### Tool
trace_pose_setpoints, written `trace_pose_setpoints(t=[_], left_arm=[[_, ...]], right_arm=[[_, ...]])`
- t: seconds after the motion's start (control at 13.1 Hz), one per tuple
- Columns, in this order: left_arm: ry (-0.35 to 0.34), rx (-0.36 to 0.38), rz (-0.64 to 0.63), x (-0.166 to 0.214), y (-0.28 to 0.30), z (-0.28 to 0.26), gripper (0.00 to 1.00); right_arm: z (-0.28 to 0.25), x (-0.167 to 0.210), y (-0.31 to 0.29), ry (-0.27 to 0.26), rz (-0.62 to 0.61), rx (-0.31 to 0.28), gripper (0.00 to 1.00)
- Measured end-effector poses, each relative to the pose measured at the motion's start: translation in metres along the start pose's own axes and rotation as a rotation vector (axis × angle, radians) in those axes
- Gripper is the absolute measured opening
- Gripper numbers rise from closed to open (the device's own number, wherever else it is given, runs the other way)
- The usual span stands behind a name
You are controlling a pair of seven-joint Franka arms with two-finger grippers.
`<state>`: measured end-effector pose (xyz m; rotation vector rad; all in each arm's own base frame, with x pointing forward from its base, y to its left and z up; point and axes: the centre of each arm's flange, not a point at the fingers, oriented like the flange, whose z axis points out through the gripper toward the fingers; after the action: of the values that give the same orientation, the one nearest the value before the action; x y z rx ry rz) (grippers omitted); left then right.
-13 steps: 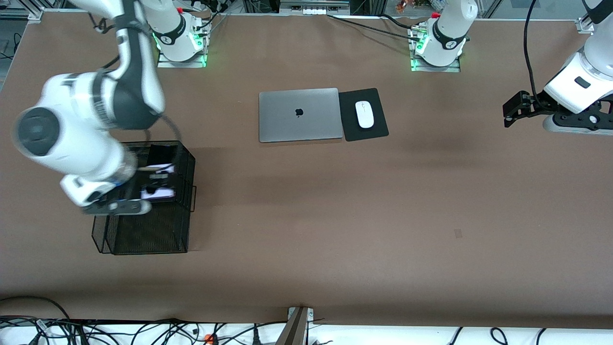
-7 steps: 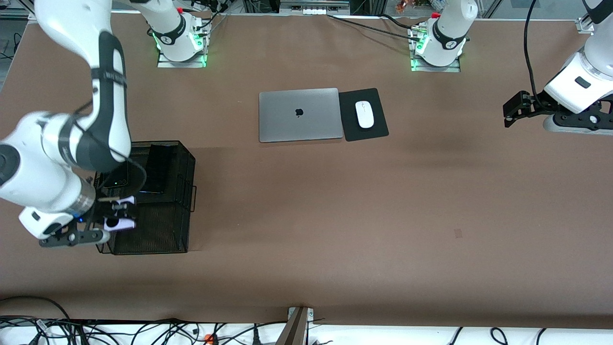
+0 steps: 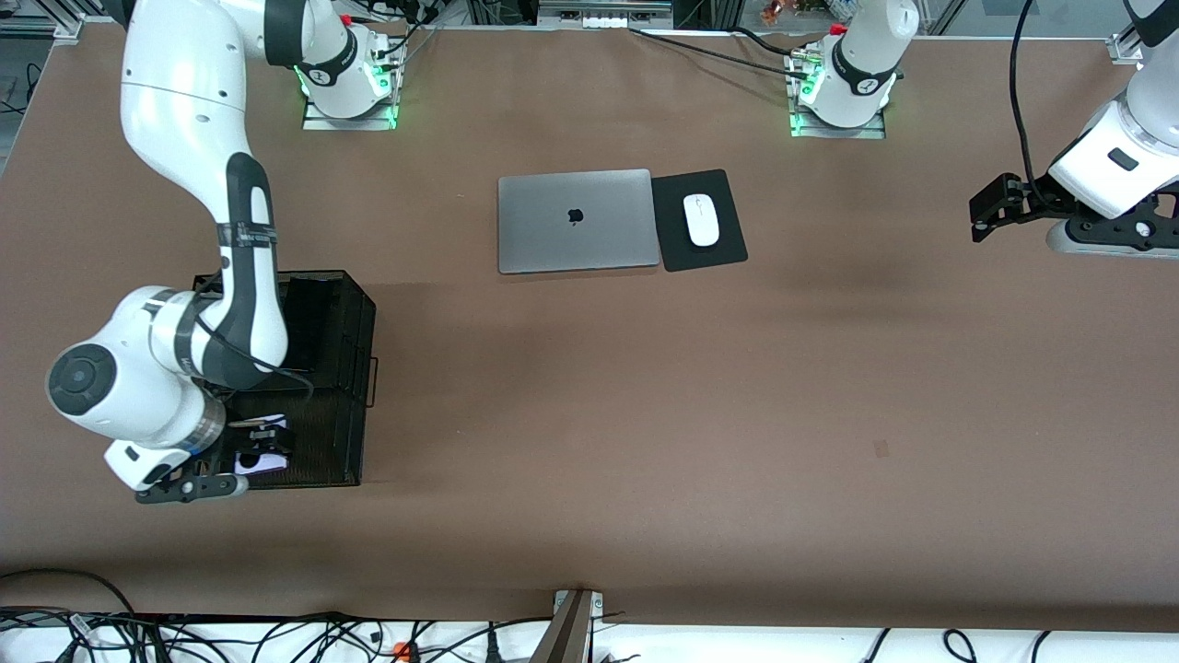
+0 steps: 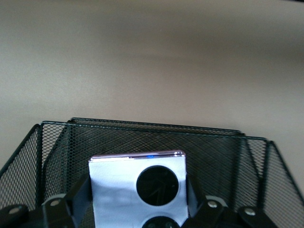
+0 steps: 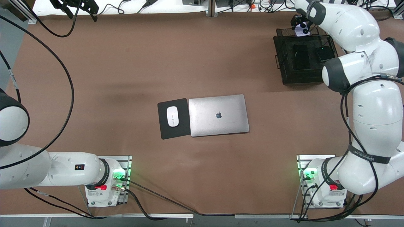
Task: Place phones with both arms
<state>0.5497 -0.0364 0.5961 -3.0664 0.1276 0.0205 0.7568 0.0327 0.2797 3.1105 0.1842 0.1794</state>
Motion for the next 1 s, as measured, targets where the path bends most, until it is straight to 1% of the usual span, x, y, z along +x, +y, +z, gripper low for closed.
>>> trace_pose_setpoints(t=[0.15,0.23,0.31,0.61,0.77,0.92,1.0], left_arm=[[0.0,0.0,0.0,0.0,0.0,0.0,1.0],[0.0,0.0,0.0,0.0,0.0,0.0,1.0],[0.0,0.0,0.0,0.0,0.0,0.0,1.0],[0.0,0.0,0.0,0.0,0.0,0.0,1.0],[0.0,0.0,0.0,0.0,0.0,0.0,1.0],[0.0,0.0,0.0,0.0,0.0,0.0,1.0],[0.0,0.0,0.0,0.0,0.0,0.0,1.0]], right_arm=[[0.013,-0.001,-0.001,-0.003,0.008,0.005,0.85],[0.017,-0.002,0.0,-0.003,0.012,0.006,0.93],[0.017,-0.001,0.003,0.0,0.015,0.004,1.0],[0.012,0.0,0.016,0.007,0.031,0.004,1.0],[-0.005,0.001,0.018,-0.02,0.032,0.018,1.0],[-0.047,0.001,0.024,-0.046,0.036,0.04,1.0],[-0.076,-0.003,0.027,-0.067,0.035,0.059,1.0]])
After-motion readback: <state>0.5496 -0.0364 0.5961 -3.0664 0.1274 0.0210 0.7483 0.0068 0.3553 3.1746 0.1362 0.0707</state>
